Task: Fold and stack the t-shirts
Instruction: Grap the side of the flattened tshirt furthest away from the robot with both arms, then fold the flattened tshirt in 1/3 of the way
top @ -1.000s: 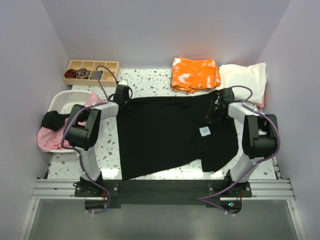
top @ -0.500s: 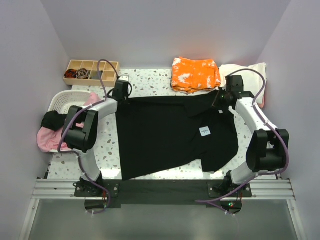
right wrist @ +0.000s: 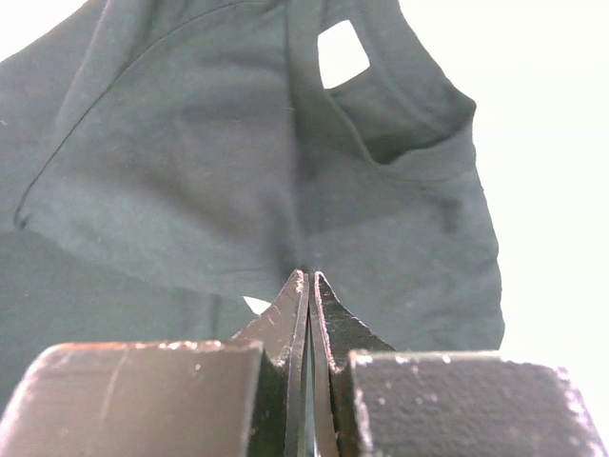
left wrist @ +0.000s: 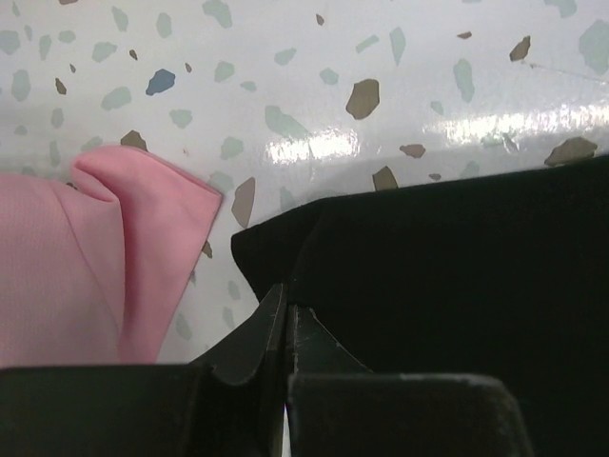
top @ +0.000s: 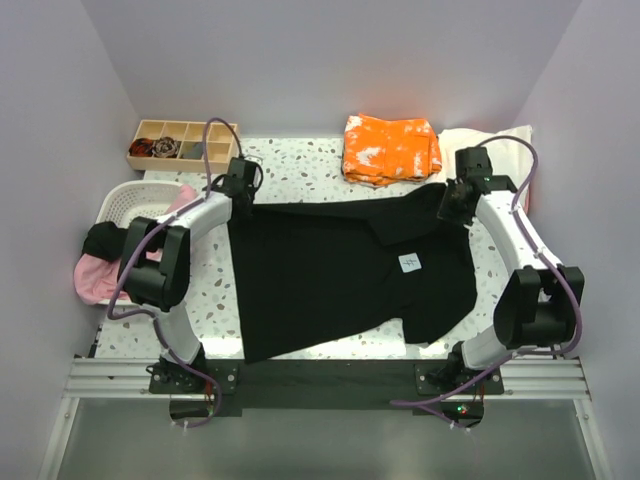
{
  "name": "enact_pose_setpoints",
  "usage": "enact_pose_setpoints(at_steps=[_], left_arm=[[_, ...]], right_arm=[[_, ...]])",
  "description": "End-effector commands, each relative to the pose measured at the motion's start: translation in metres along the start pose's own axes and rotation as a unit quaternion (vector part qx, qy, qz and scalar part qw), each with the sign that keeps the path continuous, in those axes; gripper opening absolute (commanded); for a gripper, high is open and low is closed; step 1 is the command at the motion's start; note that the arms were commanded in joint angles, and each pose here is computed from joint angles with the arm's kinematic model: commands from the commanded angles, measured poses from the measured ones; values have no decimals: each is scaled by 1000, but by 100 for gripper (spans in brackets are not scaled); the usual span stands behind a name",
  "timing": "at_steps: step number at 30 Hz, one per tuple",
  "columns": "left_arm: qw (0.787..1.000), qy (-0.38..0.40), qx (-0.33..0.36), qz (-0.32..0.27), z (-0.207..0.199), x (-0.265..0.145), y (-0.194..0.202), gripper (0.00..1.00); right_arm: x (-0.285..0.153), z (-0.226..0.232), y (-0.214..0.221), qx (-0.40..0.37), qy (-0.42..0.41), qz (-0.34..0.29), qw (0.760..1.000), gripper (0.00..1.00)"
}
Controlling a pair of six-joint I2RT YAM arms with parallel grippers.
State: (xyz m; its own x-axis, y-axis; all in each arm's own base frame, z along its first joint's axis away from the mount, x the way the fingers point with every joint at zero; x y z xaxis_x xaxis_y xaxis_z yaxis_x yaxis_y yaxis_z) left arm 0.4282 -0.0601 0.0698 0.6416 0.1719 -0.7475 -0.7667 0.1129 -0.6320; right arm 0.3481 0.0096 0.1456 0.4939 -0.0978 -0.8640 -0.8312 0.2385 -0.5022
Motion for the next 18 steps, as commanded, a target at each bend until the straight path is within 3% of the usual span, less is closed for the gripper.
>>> enact_pose_setpoints(at_steps=[1,11,13,14,17,18], left_arm=[[999,29,43,14,0,-22,-4,0],[988,99,77,92,-37,-21,43,1],[985,93,91,112,-41,-18,54,6],[986,68,96,121,-34,-17,59,7],[983,44,101,145,-26,-18,70,12],[983,44,101,144,-24,-23,69,13]], right_arm=[[-33,-18,-18,-1,45,-45,998,0],[-33,-35,17,1,77,-9,997,0],[-26,-33,25,-1,72,5,997,0],[-24,-33,28,-2,72,13,997,8],[-22,-35,25,2,80,6,997,13],[-24,-37,22,2,85,-1,996,23]])
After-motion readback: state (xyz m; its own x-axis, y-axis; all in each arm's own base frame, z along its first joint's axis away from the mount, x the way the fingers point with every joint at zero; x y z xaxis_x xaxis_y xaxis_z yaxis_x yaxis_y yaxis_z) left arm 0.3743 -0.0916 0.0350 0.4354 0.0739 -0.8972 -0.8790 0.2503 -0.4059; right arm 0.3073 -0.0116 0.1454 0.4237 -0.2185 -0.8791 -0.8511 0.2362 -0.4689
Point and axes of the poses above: each gripper's point midway between its finger pads, its own x axis out along the fingers, its own z axis along the line the jaws close on, y = z × x, the point moved 1 cm from there along -x, back along the fingers, and after that the axes turned 6 degrees about -x, right-handed, at the moved point
